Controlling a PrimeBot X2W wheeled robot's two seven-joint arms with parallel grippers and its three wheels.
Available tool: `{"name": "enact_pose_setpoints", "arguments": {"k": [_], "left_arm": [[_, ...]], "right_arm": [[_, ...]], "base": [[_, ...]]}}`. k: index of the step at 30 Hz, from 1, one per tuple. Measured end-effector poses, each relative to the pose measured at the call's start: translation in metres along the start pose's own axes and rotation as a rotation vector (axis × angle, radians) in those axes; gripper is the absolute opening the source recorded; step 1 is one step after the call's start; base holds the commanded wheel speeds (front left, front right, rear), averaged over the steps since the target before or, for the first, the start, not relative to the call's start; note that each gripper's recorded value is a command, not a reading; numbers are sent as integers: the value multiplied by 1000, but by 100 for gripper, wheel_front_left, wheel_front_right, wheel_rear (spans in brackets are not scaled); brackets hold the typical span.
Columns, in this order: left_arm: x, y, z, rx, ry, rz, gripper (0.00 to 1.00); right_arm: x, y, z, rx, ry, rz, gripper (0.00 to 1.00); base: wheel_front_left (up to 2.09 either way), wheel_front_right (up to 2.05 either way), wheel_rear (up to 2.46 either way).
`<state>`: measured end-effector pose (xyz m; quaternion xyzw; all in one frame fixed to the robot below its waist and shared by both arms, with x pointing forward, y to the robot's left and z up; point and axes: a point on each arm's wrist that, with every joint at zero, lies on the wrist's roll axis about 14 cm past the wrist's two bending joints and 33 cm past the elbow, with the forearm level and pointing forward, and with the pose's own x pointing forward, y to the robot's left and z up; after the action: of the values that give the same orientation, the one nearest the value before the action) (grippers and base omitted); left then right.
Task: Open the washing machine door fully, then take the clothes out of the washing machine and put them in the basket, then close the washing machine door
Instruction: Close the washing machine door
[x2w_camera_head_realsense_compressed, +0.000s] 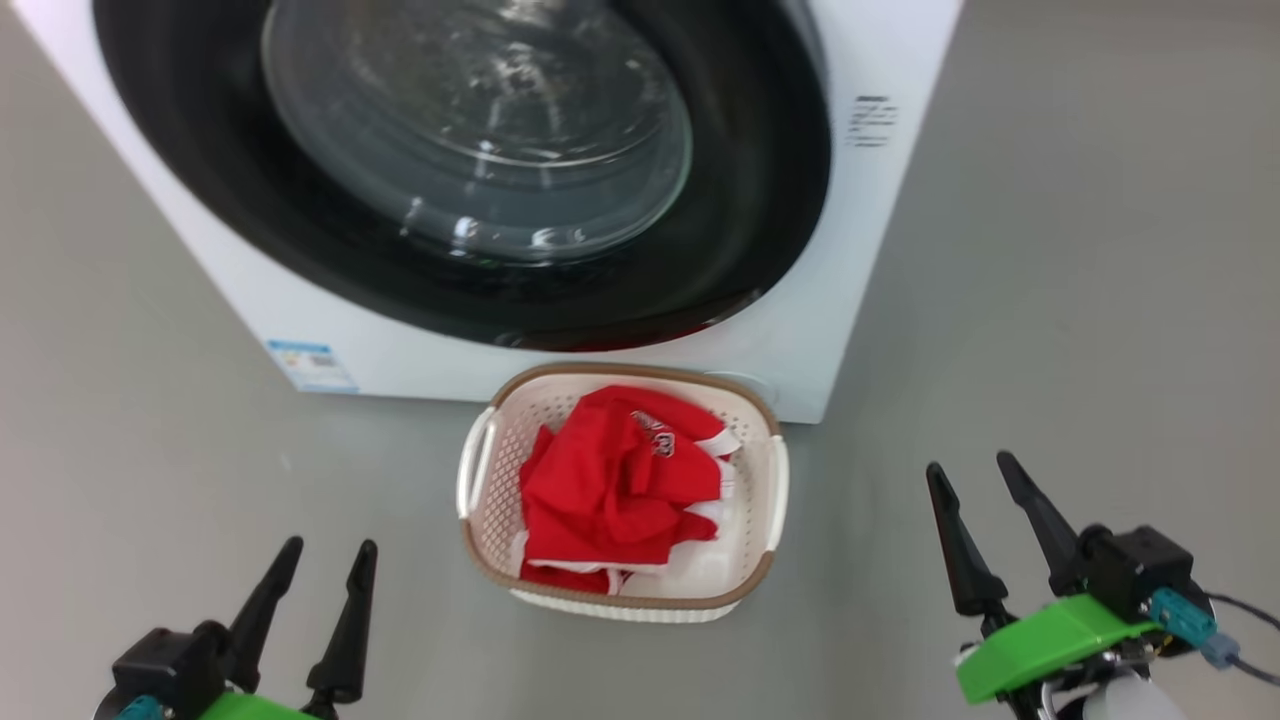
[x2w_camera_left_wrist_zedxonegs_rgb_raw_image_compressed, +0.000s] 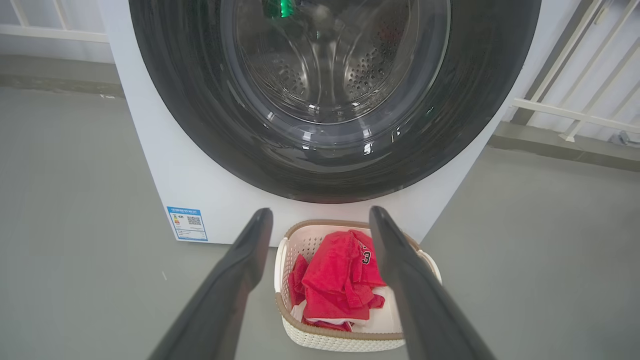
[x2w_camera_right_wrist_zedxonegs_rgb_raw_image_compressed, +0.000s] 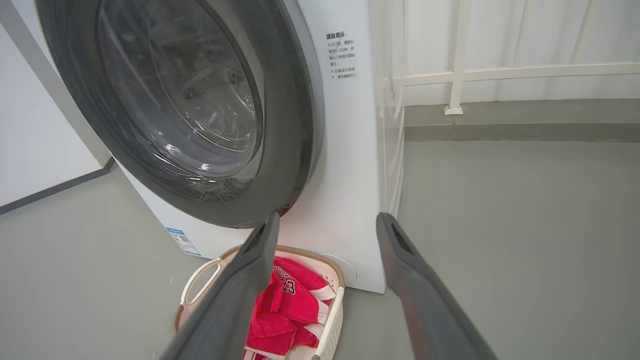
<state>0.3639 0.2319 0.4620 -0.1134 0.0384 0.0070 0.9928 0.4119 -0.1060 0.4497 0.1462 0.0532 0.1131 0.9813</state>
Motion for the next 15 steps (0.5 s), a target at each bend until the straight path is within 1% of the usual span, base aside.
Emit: {"name": "enact_pose_setpoints", "arguments": {"k": [15], "left_arm": [[-1,-12,-2,20,5,-47,100]], "right_arm": [[-55,-35,6,5,-24,-133,100]], "base": [[0,0,0]]}}
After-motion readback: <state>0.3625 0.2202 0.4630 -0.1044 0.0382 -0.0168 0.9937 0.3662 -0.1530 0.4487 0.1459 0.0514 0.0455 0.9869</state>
